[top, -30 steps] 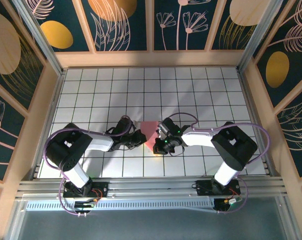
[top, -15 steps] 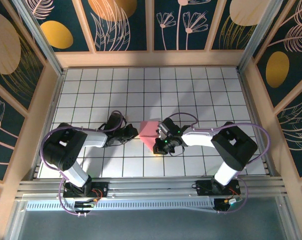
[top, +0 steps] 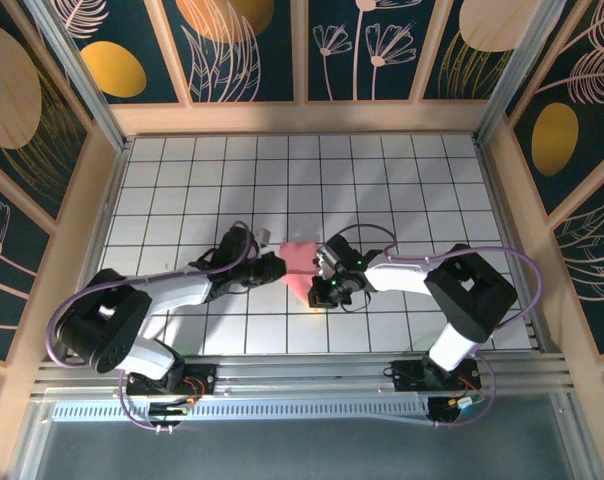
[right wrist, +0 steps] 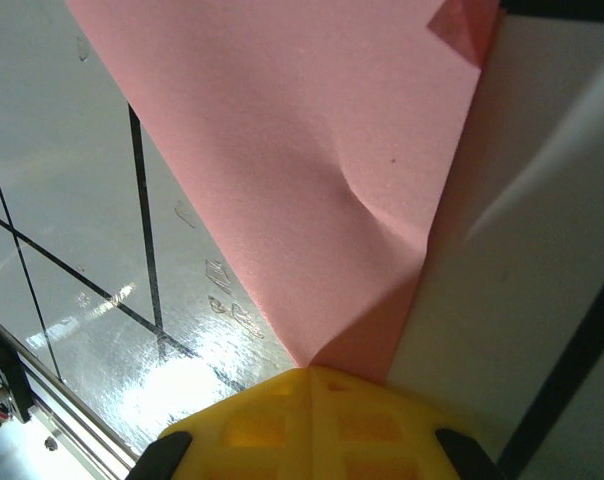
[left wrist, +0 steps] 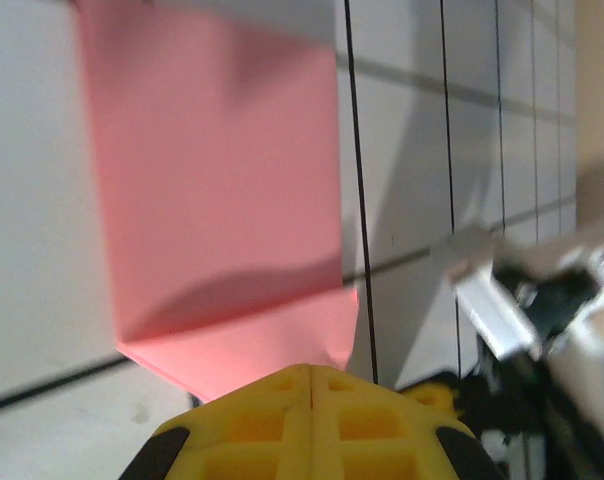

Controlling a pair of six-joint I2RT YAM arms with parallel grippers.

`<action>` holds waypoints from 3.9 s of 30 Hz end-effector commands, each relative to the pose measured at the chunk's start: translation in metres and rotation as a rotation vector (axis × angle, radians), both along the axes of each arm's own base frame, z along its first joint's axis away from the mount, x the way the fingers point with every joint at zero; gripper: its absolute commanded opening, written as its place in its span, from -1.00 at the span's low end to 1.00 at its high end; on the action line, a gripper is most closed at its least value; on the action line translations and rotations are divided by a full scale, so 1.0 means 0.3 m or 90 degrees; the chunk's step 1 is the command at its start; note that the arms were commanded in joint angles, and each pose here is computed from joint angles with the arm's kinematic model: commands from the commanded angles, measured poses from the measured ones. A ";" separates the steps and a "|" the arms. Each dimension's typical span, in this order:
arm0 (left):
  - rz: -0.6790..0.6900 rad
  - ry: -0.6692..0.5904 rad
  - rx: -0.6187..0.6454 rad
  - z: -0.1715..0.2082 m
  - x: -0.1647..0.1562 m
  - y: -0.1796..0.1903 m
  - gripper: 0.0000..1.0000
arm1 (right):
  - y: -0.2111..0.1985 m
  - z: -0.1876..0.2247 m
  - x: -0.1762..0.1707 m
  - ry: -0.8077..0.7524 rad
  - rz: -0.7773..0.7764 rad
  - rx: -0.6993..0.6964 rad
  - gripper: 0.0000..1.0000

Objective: Fold a paper plane with a square sheet of paper (fold left side to right side)
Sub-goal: Third fold the triangle at the center of the table.

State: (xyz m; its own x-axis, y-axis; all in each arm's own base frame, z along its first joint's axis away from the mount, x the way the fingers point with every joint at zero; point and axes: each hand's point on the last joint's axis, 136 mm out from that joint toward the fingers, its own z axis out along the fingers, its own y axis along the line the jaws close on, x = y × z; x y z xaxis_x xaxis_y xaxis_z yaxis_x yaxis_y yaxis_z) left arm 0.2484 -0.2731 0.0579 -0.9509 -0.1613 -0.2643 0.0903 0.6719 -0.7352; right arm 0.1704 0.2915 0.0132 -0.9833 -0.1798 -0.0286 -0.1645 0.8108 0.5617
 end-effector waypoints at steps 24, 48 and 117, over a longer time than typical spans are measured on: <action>0.011 0.126 0.075 -0.217 -0.066 -0.005 -1.00 | -0.024 0.006 0.003 0.021 -0.015 -0.026 -1.00; 0.019 0.129 0.089 -0.227 -0.066 0.007 -1.00 | 0.129 0.053 0.115 -0.009 -0.048 0.056 -1.00; 0.126 0.017 0.022 0.029 0.068 0.045 -0.41 | -0.103 0.130 0.198 -0.209 -0.028 0.124 -0.31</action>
State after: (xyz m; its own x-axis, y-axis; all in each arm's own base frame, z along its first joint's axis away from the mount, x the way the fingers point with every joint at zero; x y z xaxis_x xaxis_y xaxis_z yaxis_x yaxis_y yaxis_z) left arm 0.2693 -0.2828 0.0759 -0.9229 -0.3026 -0.2382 -0.0231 0.6609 -0.7502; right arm 0.2285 0.2507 0.0531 -0.9405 -0.0692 -0.3326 -0.2731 0.7364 0.6190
